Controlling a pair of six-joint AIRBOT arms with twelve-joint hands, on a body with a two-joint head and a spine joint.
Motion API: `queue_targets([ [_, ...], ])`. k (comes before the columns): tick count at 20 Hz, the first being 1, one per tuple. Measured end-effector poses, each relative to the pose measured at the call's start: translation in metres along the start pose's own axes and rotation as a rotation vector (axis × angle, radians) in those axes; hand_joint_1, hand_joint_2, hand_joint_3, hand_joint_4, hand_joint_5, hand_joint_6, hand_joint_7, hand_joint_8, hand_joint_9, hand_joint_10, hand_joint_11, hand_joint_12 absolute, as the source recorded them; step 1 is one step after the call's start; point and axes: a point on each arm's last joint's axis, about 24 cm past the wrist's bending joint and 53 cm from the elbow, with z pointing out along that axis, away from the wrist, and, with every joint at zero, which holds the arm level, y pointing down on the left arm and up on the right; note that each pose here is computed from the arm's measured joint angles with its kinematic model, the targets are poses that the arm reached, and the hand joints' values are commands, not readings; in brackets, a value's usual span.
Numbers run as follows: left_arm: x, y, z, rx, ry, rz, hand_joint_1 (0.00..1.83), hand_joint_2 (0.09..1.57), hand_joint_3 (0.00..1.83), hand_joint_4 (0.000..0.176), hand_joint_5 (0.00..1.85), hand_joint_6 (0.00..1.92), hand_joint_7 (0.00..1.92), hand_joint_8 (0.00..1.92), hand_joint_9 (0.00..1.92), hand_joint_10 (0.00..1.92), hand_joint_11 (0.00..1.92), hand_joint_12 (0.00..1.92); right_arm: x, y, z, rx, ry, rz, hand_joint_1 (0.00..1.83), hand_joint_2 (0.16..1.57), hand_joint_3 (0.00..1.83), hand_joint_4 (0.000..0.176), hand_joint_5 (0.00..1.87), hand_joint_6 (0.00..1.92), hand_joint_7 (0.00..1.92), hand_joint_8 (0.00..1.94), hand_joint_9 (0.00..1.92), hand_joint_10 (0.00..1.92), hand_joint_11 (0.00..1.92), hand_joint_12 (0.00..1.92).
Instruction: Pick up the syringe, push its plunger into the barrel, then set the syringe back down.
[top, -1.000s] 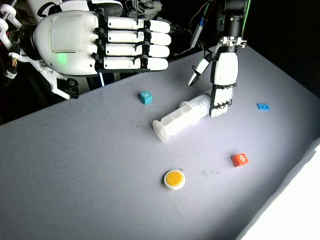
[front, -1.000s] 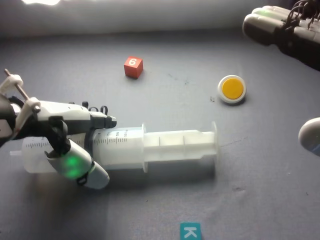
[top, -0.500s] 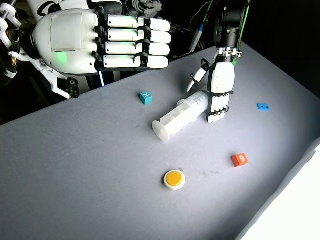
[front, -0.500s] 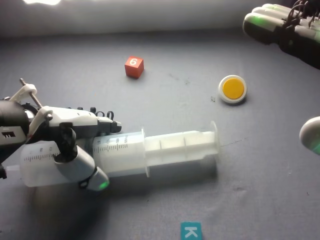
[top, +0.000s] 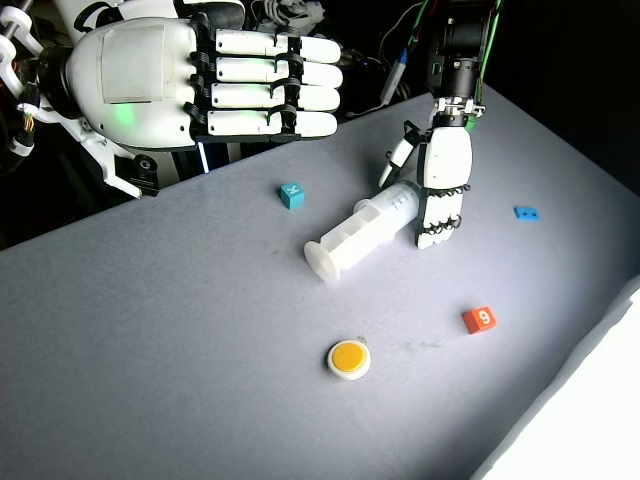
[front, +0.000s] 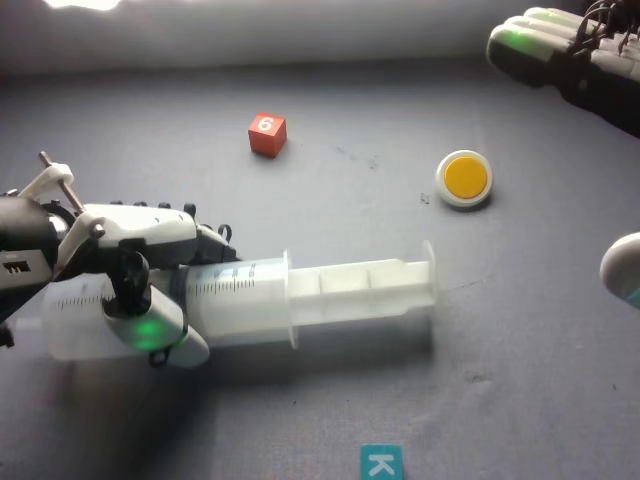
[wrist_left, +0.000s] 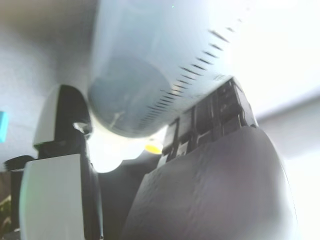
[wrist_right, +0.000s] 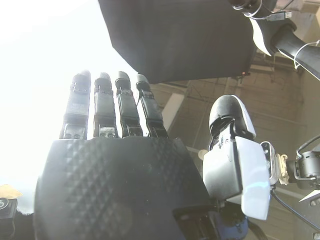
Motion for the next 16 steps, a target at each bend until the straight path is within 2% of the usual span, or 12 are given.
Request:
queue_targets([
  [1, -0.003, -0.002, 0.0, 0.009, -0.006, 0.006, 1.35, 1.17, 0.0, 0.0, 0.79, 1.12, 0.96, 1.15, 0.77, 1.32, 0.53, 1.31, 0.0, 0.0, 0.0, 0.0, 0.0, 0.0, 0.0, 1.19, 0.0, 0.0, 0.07, 0.01, 0.04, 0.01, 0.0, 0.0, 0.0, 0.0],
  [2, -0.003, -0.004, 0.0, 0.015, -0.007, 0.021, 1.35, 1.2, 0.0, 0.0, 0.7, 1.2, 0.92, 1.2, 0.74, 1.44, 0.53, 1.34, 0.0, 0.0, 0.0, -0.001, 0.0, 0.0, 0.0, 1.2, 0.0, 0.0, 0.08, 0.01, 0.05, 0.01, 0.01, 0.01, 0.0, 0.0],
  [3, -0.003, -0.004, 0.0, 0.016, -0.007, 0.024, 1.35, 1.2, 0.0, 0.0, 0.71, 1.18, 0.89, 1.24, 0.73, 1.47, 0.53, 1.38, 0.0, 0.0, 0.0, 0.0, 0.0, 0.0, 0.0, 1.2, 0.0, 0.0, 0.05, 0.0, 0.03, 0.0, 0.0, 0.0, 0.0, 0.0],
  [4, -0.003, -0.004, 0.0, 0.017, -0.007, 0.023, 1.35, 1.2, 0.0, 0.0, 0.71, 1.18, 0.89, 1.24, 0.73, 1.48, 0.53, 1.38, 0.0, 0.0, 0.0, 0.0, 0.0, 0.0, 0.0, 1.2, 0.0, 0.0, 0.05, 0.0, 0.03, 0.0, 0.0, 0.0, 0.0, 0.0],
  [5, -0.002, -0.004, 0.0, 0.018, -0.005, 0.012, 1.36, 1.18, 0.0, 0.0, 0.79, 1.16, 0.92, 1.13, 0.78, 1.42, 0.53, 1.4, 0.0, 0.0, 0.0, 0.0, 0.0, 0.0, 0.0, 1.2, 0.0, 0.0, 0.05, 0.0, 0.03, 0.0, 0.0, 0.0, 0.0, 0.0],
  [6, 0.0, -0.005, 0.0, 0.017, 0.0, -0.011, 1.36, 1.17, 0.0, 0.0, 0.79, 1.16, 0.93, 1.17, 0.77, 1.4, 0.54, 1.42, 0.0, 0.0, 0.0, -0.001, 0.0, 0.0, 0.0, 1.19, 0.0, 0.0, 0.06, 0.0, 0.04, 0.0, 0.0, 0.0, 0.0, 0.0],
  [8, -0.001, -0.006, -0.001, 0.016, -0.001, -0.013, 1.37, 1.16, 0.0, 0.0, 0.82, 1.1, 0.96, 1.18, 0.79, 1.32, 0.57, 1.4, 0.0, 0.0, 0.0, -0.002, -0.001, 0.0, 0.0, 1.19, 0.0, 0.0, 0.08, 0.01, 0.06, 0.01, 0.01, 0.0, 0.0, 0.0],
  [10, -0.001, -0.008, -0.006, 0.015, -0.002, -0.031, 1.36, 1.17, 0.0, 0.0, 0.83, 1.07, 0.91, 1.28, 0.77, 1.36, 0.58, 1.43, -0.001, 0.0, 0.0, -0.001, -0.002, 0.002, 0.0, 1.19, 0.0, 0.0, 0.04, 0.0, 0.02, 0.0, 0.0, 0.0, 0.0, 0.0],
  [12, -0.002, -0.008, -0.014, 0.003, -0.005, -0.044, 1.35, 1.2, 0.0, 0.0, 0.76, 1.16, 0.85, 1.35, 0.7, 1.48, 0.5, 1.5, -0.004, 0.0, 0.001, -0.001, -0.017, 0.012, 0.0, 1.19, 0.0, 0.0, 0.05, 0.01, 0.03, 0.01, 0.0, 0.0, 0.0, 0.0],
  [13, -0.007, -0.009, -0.018, 0.002, -0.016, -0.046, 1.35, 1.21, 0.0, 0.0, 0.75, 1.22, 0.83, 1.32, 0.7, 1.51, 0.48, 1.52, -0.006, 0.0, 0.001, -0.002, -0.024, 0.017, 0.0, 1.19, 0.0, 0.0, 0.05, 0.0, 0.02, 0.0, 0.0, 0.0, 0.0, 0.0],
  [15, -0.025, -0.022, -0.034, 0.04, -0.058, -0.066, 1.34, 1.24, 0.0, 0.0, 0.73, 1.14, 0.8, 1.54, 0.63, 1.51, 0.46, 1.54, -0.014, -0.002, 0.003, 0.006, -0.065, 0.039, 0.0, 1.18, 0.0, 0.0, 0.01, 0.0, 0.0, 0.0, 0.0, 0.0, 0.0, 0.0],
  [16, -0.03, -0.026, -0.038, 0.051, -0.07, -0.074, 1.35, 1.22, 0.0, 0.0, 0.75, 1.14, 0.85, 1.46, 0.65, 1.47, 0.43, 1.51, -0.018, -0.004, 0.003, 0.017, -0.088, 0.058, 0.0, 1.18, 0.0, 0.0, 0.0, 0.0, 0.0, 0.0, 0.0, 0.0, 0.0, 0.0],
])
